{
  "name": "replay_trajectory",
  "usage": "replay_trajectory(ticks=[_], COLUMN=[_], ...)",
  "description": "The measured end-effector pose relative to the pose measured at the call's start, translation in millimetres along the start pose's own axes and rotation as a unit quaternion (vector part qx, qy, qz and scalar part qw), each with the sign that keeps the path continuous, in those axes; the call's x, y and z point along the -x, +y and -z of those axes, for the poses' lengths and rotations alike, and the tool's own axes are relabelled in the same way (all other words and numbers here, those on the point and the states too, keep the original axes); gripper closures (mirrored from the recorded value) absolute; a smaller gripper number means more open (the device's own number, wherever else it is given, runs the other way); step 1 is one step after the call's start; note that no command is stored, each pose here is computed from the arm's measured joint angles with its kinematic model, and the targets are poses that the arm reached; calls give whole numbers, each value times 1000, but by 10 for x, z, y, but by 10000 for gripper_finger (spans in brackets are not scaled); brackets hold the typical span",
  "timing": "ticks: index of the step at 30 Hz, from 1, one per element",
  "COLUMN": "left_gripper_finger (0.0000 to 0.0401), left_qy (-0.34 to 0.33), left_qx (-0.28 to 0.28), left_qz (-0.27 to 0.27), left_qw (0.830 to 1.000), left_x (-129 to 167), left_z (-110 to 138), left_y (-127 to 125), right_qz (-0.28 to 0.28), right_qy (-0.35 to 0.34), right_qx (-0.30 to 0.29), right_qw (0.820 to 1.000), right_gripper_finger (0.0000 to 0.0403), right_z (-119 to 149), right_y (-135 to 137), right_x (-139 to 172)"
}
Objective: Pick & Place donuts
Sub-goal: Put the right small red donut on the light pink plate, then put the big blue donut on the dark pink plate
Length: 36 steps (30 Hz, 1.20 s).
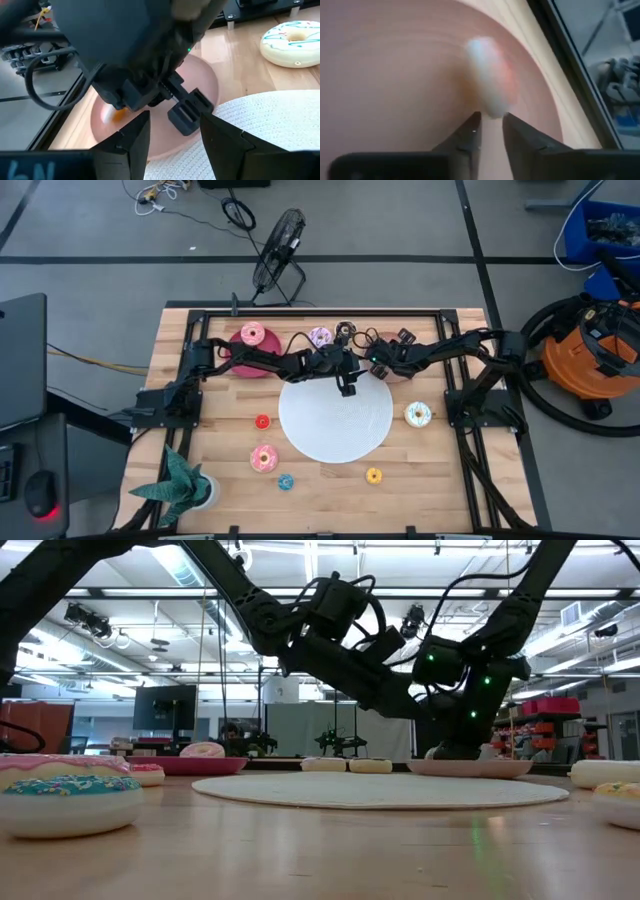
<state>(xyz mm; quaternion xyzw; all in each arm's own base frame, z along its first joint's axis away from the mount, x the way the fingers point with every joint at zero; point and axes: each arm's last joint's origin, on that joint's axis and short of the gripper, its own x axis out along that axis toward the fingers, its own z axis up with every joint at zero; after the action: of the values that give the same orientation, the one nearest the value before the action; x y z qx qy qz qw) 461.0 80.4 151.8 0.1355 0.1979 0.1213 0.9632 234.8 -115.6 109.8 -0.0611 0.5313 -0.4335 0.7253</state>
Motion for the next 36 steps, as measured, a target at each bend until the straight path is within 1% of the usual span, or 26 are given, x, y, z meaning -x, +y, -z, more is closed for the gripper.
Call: replay_trajectory(ticks=[4, 8, 13, 15, 18, 20, 22, 25, 26, 28, 30, 32, 36], left_gripper_finger=[224, 224, 224, 224, 224, 224, 224, 224, 224, 224, 224, 224, 224], left_qy=[0, 3, 4, 4, 4, 4, 5, 5, 5, 7, 11, 13, 12], left_qx=[0, 0, 0, 0, 0, 0, 0, -1, -5, -12, -21, -27, -29], left_qz=[0, 1, 1, 1, 1, 1, 1, 1, 2, 3, 6, 8, 10], left_qw=[1000, 1000, 1000, 1000, 1000, 1000, 1000, 1000, 1000, 1000, 1000, 1000, 999], left_x=[0, 0, 0, 0, 0, 0, 0, 0, 0, 0, 3, 5, 8], left_z=[0, 5, 7, 7, 7, 8, 8, 8, 8, 12, 15, 18, 8], left_y=[0, -2, -2, -2, -2, -2, -2, -2, -3, -7, -28, -41, -65], right_qz=[-35, -58, -70, -74, -97, -122, -169, -243, -261, -288, -301, -304, -294], right_qy=[-13, -28, -41, -47, -49, -27, 3, 56, 72, 102, 144, 195, 268], right_qx=[21, 33, 25, 14, 7, 0, -30, -81, -90, -90, -78, -73, -73], right_qw=[999, 997, 996, 996, 994, 992, 985, 965, 958, 948, 939, 930, 914], right_gripper_finger=[268, 244, 246, 254, 274, 292, 311, 333, 337, 338, 329, 310, 250], right_z=[-31, -60, -72, -75, -58, -16, -8, -1, 7, 36, 105, 198, 401], right_y=[-17, -66, -177, -223, -285, -328, -384, -454, -463, -466, -450, -427, -343], right_x=[48, 131, 281, 342, 427, 501, 613, 797, 861, 978, 1069, 1120, 1128])
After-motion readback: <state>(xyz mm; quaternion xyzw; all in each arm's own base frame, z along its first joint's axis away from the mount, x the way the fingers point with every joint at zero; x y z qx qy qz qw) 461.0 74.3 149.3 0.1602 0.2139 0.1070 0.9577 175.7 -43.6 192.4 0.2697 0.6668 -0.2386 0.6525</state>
